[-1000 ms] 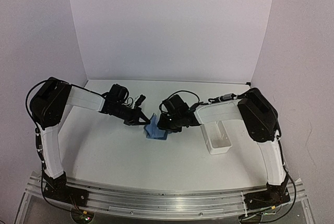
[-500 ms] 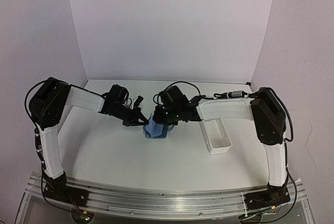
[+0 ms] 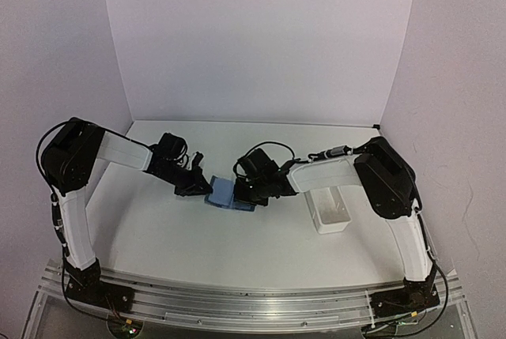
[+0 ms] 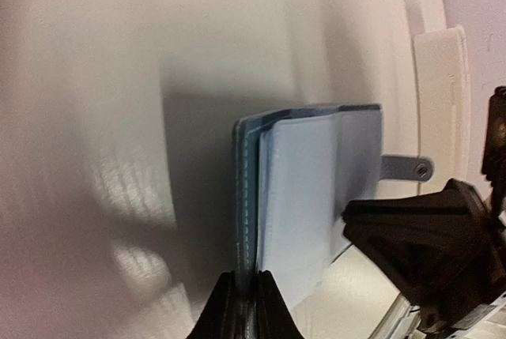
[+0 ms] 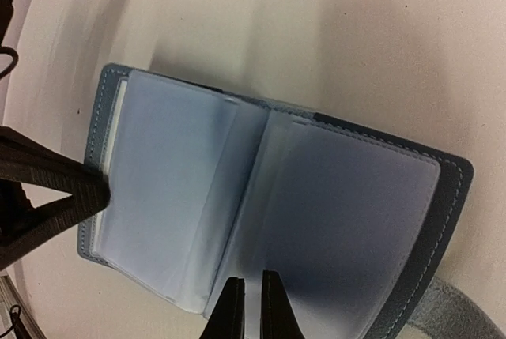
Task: Put the credit cards into the card holder
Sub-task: Open the card holder at the center of the board, then pick up the credit card from the storage box.
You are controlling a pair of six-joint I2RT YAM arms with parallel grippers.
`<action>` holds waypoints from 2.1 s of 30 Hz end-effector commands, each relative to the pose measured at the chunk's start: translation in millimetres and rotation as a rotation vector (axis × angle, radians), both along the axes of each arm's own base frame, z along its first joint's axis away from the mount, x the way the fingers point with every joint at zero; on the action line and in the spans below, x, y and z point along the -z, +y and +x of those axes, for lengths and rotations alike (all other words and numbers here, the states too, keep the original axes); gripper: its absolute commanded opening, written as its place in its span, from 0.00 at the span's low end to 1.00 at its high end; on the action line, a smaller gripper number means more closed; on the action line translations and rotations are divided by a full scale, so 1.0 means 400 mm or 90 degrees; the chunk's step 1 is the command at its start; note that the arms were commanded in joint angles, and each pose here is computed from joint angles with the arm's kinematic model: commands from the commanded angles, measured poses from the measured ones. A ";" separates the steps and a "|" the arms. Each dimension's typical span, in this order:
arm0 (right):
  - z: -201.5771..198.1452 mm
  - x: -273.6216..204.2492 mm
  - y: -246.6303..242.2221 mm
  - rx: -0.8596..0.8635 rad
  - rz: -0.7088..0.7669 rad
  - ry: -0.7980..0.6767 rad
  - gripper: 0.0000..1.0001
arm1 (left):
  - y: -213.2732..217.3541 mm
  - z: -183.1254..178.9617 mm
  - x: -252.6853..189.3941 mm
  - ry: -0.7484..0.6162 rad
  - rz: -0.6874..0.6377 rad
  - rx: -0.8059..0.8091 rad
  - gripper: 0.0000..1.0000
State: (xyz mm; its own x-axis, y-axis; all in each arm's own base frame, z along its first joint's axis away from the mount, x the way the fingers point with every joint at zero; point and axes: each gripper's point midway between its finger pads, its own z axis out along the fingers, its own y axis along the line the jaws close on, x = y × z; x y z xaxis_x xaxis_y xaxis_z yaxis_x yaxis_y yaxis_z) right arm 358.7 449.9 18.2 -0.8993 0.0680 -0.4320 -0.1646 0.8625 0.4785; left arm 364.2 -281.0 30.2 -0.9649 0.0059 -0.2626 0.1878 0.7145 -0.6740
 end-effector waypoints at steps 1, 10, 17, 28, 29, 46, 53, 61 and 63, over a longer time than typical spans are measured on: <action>0.000 0.009 -0.009 -0.003 -0.011 0.001 0.07 | 0.070 -0.045 0.064 0.048 0.095 -0.014 0.15; 0.010 -0.058 0.021 -0.068 -0.003 -0.049 0.10 | 0.097 -0.037 -0.017 -0.042 0.101 0.058 0.36; 0.023 -0.156 0.063 -0.108 0.035 -0.091 0.12 | 0.048 -0.042 -0.174 -0.212 0.017 0.178 0.40; 0.079 -0.368 0.039 -0.112 0.085 -0.184 0.34 | -0.010 -0.023 -0.299 -0.325 -0.069 0.216 0.47; 0.097 -0.406 0.013 -0.110 0.085 -0.207 0.45 | -0.013 -0.014 -0.310 -0.334 -0.074 0.210 0.54; 0.241 -0.454 -0.503 -0.522 -0.521 -0.603 0.98 | -0.014 -0.007 -0.334 -0.389 -0.110 0.175 0.90; 0.234 -0.317 -0.556 -0.722 -0.679 -0.583 0.98 | -0.011 -0.010 -0.295 -0.390 -0.098 0.185 0.90; 0.258 -0.212 -0.573 -0.820 -0.748 -0.541 0.98 | -0.024 0.007 -0.267 -0.373 -0.104 0.191 0.90; 0.258 -0.206 -0.582 -0.839 -0.768 -0.536 0.98 | -0.024 0.013 -0.261 -0.376 -0.100 0.193 0.90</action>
